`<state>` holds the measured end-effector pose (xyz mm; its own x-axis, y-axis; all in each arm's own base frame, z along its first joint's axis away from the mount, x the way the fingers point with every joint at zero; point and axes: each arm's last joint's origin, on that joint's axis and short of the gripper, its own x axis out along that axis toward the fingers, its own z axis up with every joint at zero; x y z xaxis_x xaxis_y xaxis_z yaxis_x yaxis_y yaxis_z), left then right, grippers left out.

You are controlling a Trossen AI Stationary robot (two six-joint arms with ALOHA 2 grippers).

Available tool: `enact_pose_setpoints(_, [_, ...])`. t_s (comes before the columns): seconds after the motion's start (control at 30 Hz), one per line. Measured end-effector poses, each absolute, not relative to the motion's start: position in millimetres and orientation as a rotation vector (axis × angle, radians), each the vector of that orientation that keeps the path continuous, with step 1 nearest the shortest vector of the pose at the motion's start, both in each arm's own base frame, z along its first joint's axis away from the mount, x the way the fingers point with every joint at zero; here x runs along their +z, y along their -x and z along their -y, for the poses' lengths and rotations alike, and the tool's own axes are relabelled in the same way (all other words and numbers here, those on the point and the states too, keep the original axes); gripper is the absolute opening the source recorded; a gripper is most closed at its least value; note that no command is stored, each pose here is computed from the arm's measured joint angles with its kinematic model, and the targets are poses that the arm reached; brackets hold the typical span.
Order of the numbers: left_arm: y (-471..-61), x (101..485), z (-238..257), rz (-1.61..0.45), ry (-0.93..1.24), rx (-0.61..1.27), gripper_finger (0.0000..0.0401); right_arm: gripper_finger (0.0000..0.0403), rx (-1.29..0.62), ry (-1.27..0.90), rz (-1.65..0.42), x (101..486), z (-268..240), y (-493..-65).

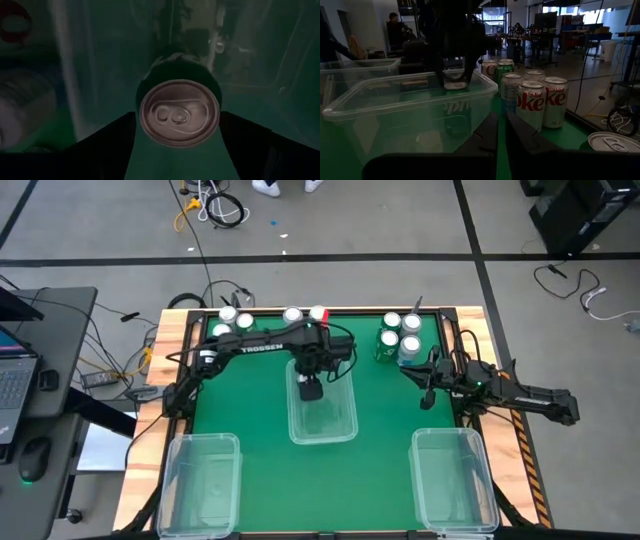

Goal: Sort soda cans
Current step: Put the green soda can into the top bin

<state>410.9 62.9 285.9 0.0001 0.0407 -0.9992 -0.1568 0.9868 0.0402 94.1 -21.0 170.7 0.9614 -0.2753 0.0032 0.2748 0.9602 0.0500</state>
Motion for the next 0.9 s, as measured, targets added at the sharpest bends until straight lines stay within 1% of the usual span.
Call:
enact_pose_setpoints(0.23, [-412.9, 306.5, -63.3, -1.479, 0.087, 0.16, 0.0289, 0.0023, -0.278, -0.049, 0.011, 170.8, 21.0, -94.1])
enact_pose_setpoints(0.33, [-410.5, 323.5, -63.0, -1.418, 0.084, 0.166, 0.0288, 0.0023, -0.279, -0.049, 0.01, 170.8, 21.0, -94.1])
enact_pose_setpoints(0.47, [-399.0, 348.9, -68.2, -1.331, 0.133, 0.239, 0.0279, 0.0023, -0.278, -0.049, 0.01, 170.8, 21.0, -94.1])
enact_pose_setpoints(0.7, [-359.1, 391.0, -102.8, -1.21, 0.227, 0.392, 0.0242, 0.0023, -0.278, -0.049, 0.01, 170.8, 21.0, -94.1])
enact_pose_setpoints(0.9, [-335.2, 400.4, -146.0, -1.181, 0.261, 0.506, 0.0217, 0.0023, -0.278, -0.049, 0.01, 170.7, 21.0, -94.1])
